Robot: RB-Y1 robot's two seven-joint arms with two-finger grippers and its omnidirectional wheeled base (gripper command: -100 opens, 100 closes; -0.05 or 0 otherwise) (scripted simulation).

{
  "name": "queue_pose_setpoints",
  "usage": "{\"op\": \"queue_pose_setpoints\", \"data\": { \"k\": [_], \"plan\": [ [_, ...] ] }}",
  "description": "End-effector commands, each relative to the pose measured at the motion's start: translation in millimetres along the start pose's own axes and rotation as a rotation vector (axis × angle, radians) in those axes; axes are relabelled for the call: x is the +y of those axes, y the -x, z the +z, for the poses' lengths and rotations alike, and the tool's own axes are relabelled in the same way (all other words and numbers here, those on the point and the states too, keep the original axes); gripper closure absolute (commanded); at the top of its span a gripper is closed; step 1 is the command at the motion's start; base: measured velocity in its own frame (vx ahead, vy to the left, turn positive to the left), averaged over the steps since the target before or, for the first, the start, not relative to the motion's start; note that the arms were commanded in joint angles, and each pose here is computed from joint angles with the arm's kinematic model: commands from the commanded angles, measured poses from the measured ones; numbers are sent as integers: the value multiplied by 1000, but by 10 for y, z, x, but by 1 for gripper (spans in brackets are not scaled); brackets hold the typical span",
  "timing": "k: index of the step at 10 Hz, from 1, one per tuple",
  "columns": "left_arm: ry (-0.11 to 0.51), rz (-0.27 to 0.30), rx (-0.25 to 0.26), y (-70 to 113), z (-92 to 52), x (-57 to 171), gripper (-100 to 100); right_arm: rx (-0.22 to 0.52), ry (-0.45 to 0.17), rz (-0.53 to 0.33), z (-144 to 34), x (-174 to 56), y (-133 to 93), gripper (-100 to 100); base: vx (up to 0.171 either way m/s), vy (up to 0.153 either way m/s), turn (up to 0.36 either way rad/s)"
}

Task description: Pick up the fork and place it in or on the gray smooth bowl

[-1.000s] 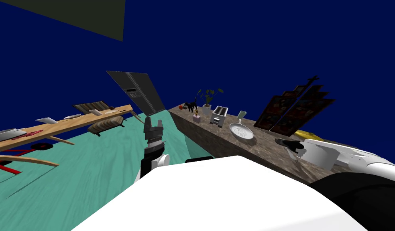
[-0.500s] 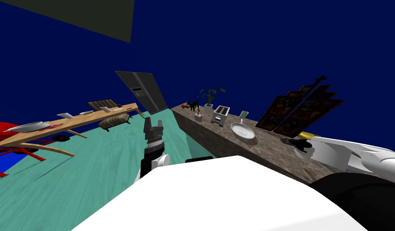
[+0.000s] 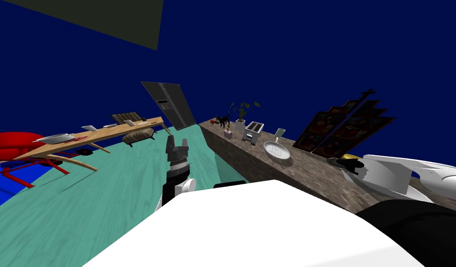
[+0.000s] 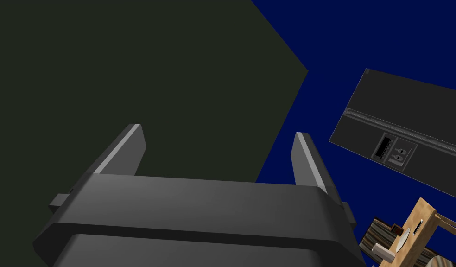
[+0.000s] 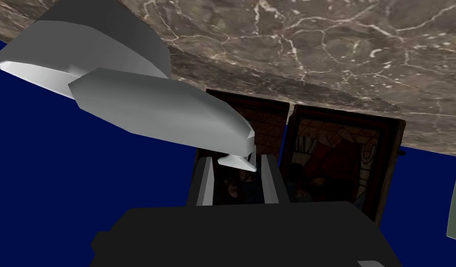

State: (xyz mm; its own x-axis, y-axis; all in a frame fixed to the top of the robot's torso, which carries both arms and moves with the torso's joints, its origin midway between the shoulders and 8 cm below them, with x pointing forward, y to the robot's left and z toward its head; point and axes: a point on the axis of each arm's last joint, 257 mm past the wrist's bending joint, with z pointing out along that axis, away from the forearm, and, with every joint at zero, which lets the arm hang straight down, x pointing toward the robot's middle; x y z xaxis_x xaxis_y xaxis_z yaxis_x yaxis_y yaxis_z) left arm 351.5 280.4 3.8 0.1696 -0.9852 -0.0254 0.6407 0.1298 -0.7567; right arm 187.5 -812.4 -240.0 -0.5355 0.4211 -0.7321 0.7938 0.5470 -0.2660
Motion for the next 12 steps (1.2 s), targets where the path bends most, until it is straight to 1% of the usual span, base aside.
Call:
{"op": "queue_pose_setpoints", "data": {
  "k": [1, 12],
  "plan": [
    [0, 0, 0, 0, 0, 0, 0, 12, -5, 15, 5, -22, 6, 100, -80, -123, 50],
    [0, 0, 0, 0, 0, 0, 0, 83, -47, 126, -15, -205, 53, 100, -74, -129, 37]
  ]
}}
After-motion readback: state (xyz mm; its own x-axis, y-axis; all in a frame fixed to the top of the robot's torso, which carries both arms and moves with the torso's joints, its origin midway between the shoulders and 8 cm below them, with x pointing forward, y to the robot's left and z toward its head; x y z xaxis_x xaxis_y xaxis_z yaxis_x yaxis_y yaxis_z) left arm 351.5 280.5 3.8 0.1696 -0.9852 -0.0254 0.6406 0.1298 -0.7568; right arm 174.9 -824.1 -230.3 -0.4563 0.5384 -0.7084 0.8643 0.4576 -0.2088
